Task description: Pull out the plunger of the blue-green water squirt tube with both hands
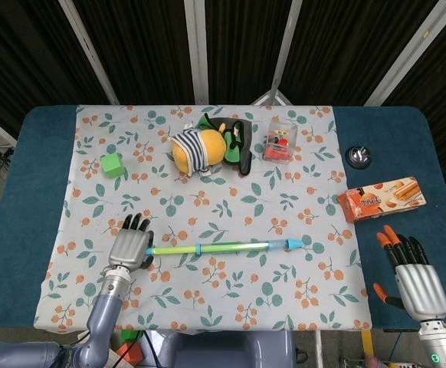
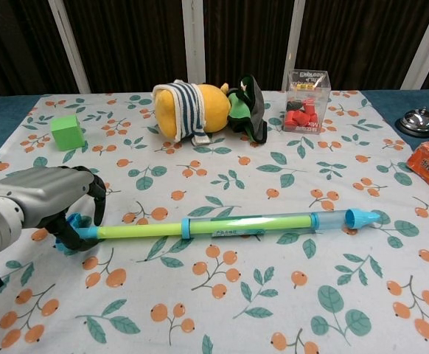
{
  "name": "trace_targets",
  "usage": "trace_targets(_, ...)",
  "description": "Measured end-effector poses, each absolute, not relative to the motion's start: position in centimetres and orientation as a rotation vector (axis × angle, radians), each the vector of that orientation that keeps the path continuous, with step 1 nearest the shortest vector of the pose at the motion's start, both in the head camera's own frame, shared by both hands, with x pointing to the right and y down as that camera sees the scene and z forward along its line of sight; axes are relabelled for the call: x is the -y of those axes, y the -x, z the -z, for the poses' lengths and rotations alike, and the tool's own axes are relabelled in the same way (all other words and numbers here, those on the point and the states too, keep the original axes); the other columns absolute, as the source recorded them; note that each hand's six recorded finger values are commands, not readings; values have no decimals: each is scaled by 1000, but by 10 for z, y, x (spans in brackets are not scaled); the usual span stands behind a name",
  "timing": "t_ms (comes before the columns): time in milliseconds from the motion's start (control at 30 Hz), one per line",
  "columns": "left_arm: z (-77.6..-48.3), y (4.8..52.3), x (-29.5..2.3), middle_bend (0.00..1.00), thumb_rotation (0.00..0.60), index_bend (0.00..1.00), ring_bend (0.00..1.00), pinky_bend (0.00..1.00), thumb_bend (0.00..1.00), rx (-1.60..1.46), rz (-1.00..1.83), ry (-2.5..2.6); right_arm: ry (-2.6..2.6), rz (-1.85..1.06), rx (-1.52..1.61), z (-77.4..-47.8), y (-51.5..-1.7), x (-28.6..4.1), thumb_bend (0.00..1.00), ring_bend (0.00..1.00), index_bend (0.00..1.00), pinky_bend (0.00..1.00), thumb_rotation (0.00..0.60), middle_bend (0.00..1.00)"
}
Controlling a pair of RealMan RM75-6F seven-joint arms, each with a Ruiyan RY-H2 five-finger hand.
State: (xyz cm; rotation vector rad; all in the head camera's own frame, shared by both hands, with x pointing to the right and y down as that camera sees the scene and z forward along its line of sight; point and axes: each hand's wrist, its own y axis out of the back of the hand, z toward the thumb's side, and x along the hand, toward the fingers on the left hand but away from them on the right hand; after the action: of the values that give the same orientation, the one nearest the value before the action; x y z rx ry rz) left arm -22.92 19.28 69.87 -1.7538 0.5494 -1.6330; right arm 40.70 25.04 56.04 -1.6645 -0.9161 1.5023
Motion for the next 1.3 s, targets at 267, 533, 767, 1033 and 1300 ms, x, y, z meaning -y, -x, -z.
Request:
trace_targets(267,-701,230,-194,145,600,512,0,0,466,-540,1639,1749,1661,-1500,929,-559,-408,-249,308,0,0,0,600,0)
trace_targets(533,-700,227,-193,160,600,553,0,0,551,-546,1627,1753,1664,-1500,924,-559,-407,-249,308,0,0,0,600,0)
trace_targets(767,-698,224,-190,162,600,567,0,0,558,-512,1580,1725,1674,-1503,900,-562,-403,-248,308,0,0,0,600,0)
trace_targets(1033,-695,220,-189,167,600,574,0,0,558,-460,1528,1714,1729,-1513,863,-576,-382,-237,308,0,0,0,600,0)
trace_targets(1300,-688,212,-184,173,600,576,0,0,558,-451,1492,1706,1835,-1501,853,-596,-331,-214,309,0,38,0,600,0)
